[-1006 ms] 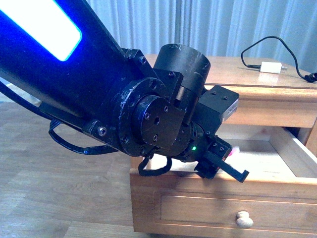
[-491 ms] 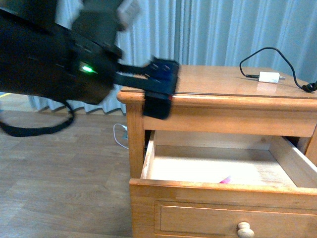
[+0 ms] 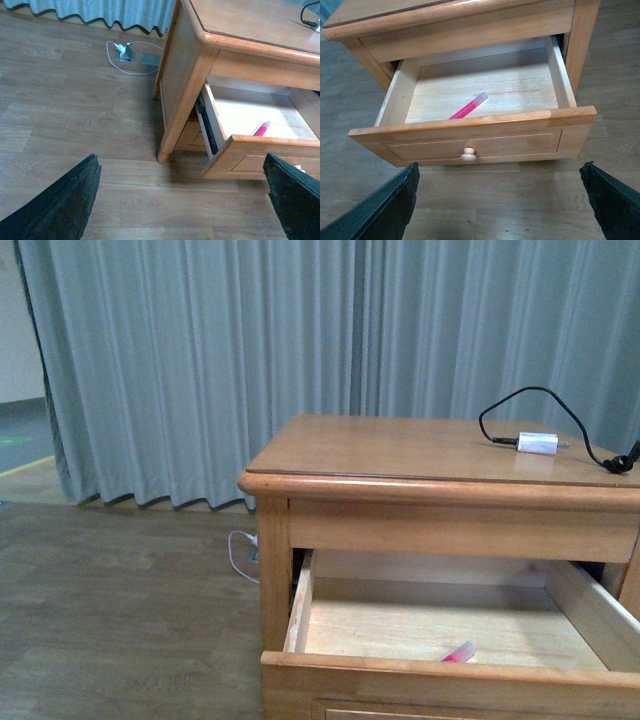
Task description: Place pink marker in drawer with both arms
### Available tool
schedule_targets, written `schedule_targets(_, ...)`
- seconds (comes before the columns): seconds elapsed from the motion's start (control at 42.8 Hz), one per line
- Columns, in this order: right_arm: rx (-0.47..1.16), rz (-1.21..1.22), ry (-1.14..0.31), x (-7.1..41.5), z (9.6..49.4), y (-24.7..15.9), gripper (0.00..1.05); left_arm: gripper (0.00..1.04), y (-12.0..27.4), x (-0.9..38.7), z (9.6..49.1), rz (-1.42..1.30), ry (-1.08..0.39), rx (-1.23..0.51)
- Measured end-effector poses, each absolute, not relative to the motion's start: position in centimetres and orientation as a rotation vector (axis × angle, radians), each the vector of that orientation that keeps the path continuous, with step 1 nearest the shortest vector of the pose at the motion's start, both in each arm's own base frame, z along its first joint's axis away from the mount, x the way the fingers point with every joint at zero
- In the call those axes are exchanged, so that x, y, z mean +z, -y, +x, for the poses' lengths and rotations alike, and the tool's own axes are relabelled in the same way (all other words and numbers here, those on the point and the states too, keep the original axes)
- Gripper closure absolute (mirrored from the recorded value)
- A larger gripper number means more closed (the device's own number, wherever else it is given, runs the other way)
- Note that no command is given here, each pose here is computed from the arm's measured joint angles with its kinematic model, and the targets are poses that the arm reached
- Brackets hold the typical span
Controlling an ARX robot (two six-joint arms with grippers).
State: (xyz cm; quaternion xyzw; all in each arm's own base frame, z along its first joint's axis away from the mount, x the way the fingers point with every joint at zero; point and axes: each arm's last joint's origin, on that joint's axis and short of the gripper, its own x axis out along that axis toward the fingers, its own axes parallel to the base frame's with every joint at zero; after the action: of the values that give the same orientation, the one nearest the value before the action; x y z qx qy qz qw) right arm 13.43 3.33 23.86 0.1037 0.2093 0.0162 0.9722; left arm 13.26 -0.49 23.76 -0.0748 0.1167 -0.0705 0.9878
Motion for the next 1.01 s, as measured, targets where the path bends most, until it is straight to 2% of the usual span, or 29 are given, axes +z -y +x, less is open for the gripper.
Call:
schedule_targets(0.117, 0.033, 0.209, -0.423, 23.9, 13.4, -3.3, 0.08, 0.08, 0.4, 23.7, 13.2, -0.141, -0.207, -0.118)
schedule_targets(0.21, 0.033, 0.209, -0.423, 23.9, 13.4, -3.3, 0.08, 0.23, 0.1, 23.0, 13.0, -0.069, -0.057, -0.020)
schedule_targets(0.304, 0.033, 0.209, -0.423, 23.9, 13.4, -3.3, 0.08, 0.39, 0.0, 22.2, 12.6, -0.035, 0.002, 0.001)
schedule_targets(0.374, 0.033, 0.209, -0.423, 23.9, 13.4, -3.3, 0.08, 0.53, 0.0, 21.4, 12.4, -0.022, -0.001, -0.001)
schedule_targets(0.678, 0.032, 0.209, -0.423, 23.9, 13.4, -3.3, 0.08, 1.01, 0.0, 19.4, 11.7, -0.009, 0.001, -0.001)
schedule_targets(1.006, 0.032, 0.209, -0.423, 23.9, 13.4, -3.3, 0.08, 1.01, 0.0, 18.2, 11.1, -0.007, 0.001, -0.001)
